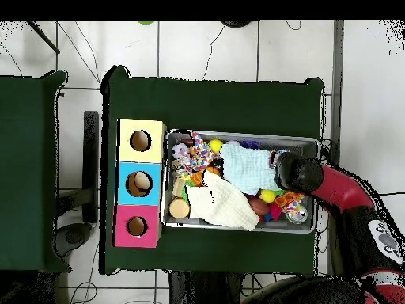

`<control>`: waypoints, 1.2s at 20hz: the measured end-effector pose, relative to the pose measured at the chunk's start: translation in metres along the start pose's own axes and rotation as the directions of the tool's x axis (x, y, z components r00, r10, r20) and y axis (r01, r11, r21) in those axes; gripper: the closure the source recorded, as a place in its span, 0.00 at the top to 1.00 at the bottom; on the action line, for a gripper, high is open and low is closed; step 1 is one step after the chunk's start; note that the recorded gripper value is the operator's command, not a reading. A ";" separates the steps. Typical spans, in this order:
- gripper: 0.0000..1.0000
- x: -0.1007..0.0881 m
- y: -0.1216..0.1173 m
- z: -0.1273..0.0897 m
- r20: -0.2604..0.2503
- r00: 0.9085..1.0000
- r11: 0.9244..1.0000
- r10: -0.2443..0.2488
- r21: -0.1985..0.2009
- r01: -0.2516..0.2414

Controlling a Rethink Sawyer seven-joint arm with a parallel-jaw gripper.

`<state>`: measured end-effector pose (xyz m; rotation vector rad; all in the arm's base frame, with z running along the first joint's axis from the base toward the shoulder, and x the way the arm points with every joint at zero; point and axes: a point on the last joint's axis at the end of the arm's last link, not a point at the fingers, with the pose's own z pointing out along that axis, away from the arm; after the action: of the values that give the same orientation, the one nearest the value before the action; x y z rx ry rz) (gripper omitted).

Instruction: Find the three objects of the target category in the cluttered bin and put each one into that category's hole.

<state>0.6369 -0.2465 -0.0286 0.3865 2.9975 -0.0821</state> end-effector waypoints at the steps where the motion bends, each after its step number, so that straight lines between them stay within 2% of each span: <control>1: 1.00 0.000 0.001 -0.001 0.000 1.000 1.000 -0.001 0.000 0.001; 22: 1.00 0.019 0.019 -0.033 -0.027 1.000 1.000 0.002 -0.020 -0.002; 23: 0.00 0.024 0.023 -0.035 -0.037 0.999 1.000 -0.003 -0.024 0.002; 24: 0.00 0.024 0.023 -0.035 -0.038 0.999 1.000 -0.003 -0.025 0.002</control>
<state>0.6155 -0.2157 0.0019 0.3854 3.0332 -0.0384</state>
